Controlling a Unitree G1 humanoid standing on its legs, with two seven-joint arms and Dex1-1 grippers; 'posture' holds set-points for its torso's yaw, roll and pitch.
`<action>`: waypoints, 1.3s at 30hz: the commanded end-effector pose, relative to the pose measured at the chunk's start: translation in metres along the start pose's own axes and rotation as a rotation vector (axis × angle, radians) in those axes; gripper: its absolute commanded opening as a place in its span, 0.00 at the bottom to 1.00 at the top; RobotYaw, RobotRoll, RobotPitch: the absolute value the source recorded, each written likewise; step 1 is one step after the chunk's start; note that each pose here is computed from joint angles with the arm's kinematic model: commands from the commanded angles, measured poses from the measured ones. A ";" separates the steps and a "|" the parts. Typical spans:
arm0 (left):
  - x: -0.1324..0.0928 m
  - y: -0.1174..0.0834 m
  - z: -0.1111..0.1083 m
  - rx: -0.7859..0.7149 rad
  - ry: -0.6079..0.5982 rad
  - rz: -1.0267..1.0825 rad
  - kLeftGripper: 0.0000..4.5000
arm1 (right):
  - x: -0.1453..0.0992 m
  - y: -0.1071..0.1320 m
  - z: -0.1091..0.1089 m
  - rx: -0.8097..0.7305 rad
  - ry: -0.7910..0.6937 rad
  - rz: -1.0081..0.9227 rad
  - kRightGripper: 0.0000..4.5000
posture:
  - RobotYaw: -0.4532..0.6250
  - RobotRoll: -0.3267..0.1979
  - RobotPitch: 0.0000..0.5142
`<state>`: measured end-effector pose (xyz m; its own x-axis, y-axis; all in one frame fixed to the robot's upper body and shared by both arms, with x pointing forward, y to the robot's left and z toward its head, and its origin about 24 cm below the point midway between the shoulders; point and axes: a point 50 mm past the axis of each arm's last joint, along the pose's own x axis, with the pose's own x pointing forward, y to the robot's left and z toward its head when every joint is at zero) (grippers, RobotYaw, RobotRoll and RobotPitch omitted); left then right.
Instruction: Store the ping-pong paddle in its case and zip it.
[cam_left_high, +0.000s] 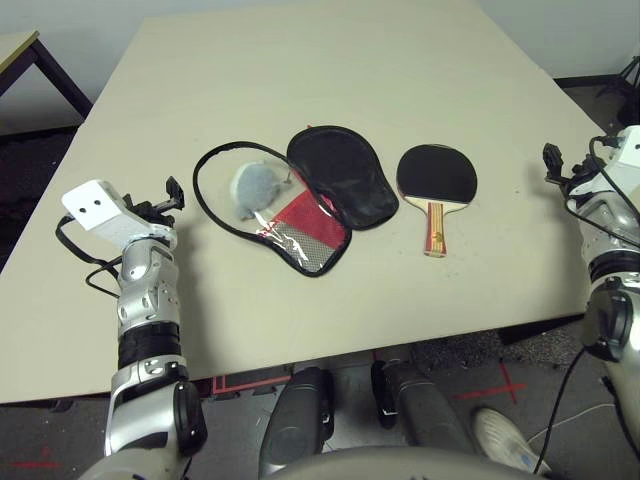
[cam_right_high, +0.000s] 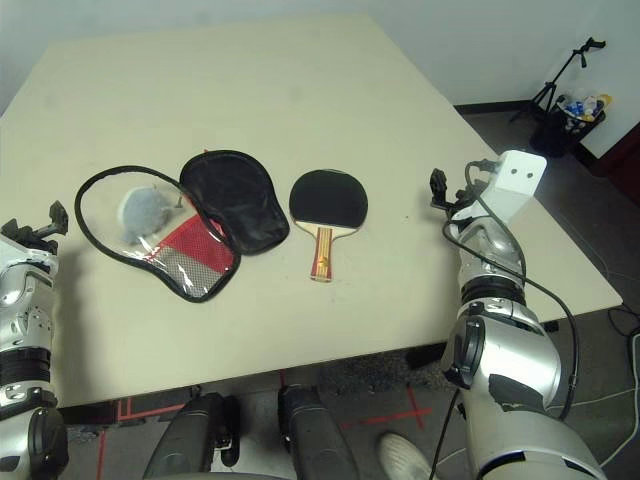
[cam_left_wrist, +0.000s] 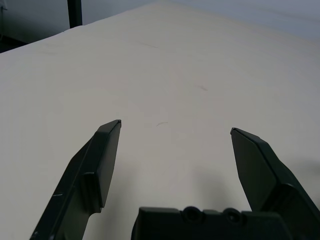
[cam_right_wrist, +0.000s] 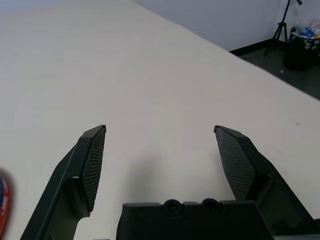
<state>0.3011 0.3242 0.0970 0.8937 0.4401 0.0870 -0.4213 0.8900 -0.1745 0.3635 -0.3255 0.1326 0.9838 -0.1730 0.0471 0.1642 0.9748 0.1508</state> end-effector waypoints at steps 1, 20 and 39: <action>-0.002 0.005 -0.004 -0.001 0.016 0.025 1.00 | -0.002 -0.001 -0.008 0.003 0.025 -0.018 0.99 | 0.44 0.62 0.30; 0.040 -0.045 0.095 0.054 -0.053 -0.407 1.00 | -0.009 0.018 0.076 -0.023 0.275 0.037 0.99 | 0.35 0.62 0.41; 0.002 -0.175 0.065 0.038 0.143 -1.019 1.00 | -0.071 0.156 0.037 -0.081 0.650 0.226 0.99 | 0.24 0.62 0.29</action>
<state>0.3695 0.1859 0.2021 0.8596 -0.5013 0.0991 0.5070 0.8610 -0.0417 0.3197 -0.1722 0.1935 0.8482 0.1333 -0.5127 -0.0660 0.9869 0.1474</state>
